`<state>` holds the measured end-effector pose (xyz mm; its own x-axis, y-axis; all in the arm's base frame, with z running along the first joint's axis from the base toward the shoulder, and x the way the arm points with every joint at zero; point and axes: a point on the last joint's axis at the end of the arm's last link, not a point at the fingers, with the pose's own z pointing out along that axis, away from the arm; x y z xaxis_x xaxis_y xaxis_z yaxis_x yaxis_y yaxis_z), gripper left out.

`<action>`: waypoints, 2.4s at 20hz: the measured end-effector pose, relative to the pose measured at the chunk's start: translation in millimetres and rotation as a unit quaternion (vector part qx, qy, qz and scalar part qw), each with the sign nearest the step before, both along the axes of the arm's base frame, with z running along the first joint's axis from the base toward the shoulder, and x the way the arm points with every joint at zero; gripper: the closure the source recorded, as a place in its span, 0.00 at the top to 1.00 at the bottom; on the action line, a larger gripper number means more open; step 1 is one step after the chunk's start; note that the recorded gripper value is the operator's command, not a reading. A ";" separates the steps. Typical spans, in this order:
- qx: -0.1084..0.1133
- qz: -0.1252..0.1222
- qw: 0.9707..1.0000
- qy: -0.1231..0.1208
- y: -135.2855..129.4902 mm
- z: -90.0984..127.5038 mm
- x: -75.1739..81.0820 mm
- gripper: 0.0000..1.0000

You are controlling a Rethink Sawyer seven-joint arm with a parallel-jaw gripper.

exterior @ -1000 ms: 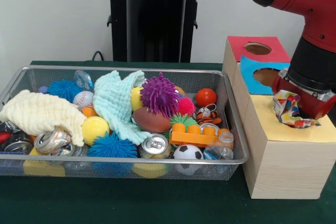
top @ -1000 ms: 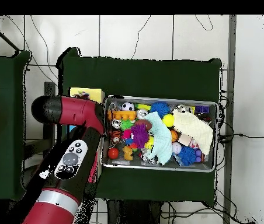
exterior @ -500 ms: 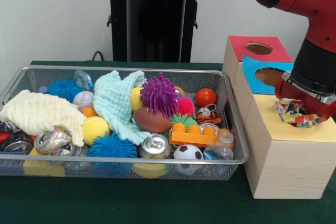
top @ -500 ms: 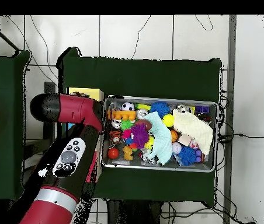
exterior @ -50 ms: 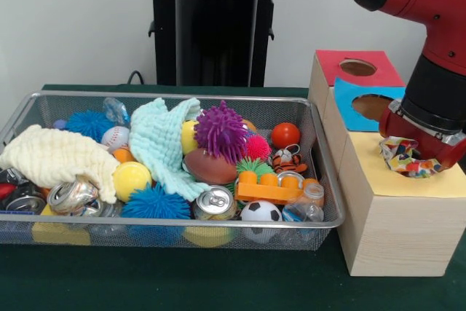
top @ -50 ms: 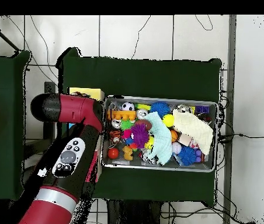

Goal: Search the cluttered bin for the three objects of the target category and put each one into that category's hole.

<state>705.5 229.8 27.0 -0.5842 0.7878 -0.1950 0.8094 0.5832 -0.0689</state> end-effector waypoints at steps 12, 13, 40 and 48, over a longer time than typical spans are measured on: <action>0.001 -0.002 1.000 0.000 -1.1 0.1 0.4 1.00; 0.002 -0.003 1.000 0.001 -1.5 0.0 0.6 1.00; 0.009 -0.012 1.000 0.011 -5.1 2.7 1.8 1.00; 0.015 -0.017 0.999 0.023 -4.8 19.9 4.1 1.00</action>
<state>709.6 225.0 47.0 -0.5649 0.8126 -0.1437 0.8251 0.5578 -0.0895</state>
